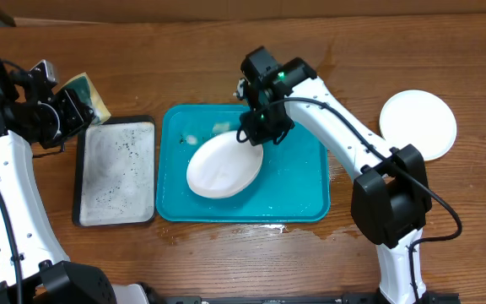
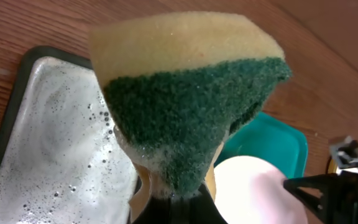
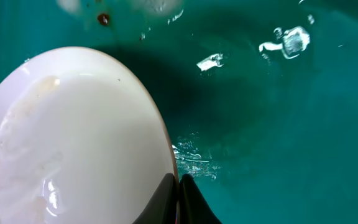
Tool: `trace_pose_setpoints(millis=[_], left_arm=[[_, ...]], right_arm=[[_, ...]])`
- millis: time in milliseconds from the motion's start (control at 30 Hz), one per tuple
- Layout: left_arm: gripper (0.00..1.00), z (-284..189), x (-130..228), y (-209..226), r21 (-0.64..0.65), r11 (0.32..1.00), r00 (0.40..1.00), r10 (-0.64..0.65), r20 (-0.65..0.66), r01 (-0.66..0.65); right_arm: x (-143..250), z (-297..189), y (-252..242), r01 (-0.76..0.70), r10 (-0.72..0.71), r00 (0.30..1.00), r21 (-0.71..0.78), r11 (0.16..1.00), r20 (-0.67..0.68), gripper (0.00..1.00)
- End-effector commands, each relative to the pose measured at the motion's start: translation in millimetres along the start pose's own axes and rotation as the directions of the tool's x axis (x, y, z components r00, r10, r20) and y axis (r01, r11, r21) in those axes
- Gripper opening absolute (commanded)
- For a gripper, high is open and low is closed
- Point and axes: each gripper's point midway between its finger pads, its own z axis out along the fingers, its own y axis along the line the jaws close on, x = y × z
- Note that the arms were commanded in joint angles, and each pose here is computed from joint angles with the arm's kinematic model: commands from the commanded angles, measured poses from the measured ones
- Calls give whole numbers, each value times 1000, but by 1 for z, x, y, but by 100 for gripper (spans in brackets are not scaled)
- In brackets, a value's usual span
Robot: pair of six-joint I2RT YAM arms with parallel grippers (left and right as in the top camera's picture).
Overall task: Clean dirty plates on tray and stack at the side
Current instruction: 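Lower the white plate onto the teal tray and open the right gripper, then raise the right gripper away from the plate toward the back right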
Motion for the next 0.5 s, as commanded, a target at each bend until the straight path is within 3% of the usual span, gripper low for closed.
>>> trace_pose_setpoints(millis=[0,133,200,467], left_arm=[[4,-8,-5,-6,-5,999,999,39,28,-39],[4,-8,-5,-6,-6,999,999,46,28,-46],[4,-8,-5,-6,-6,999,999,47,28,-47],[4,-8,-4,-6,-9,998,998,61,27,-61]], right_arm=[[5,1,5,8,-8,1000,-44,999,-6,11],[11,2,4,0,-1,1000,-41,999,-30,45],[14,1,1,-8,6,999,-39,999,-41,54],[3,-54,2,-49,48,999,-115,992,-12,56]])
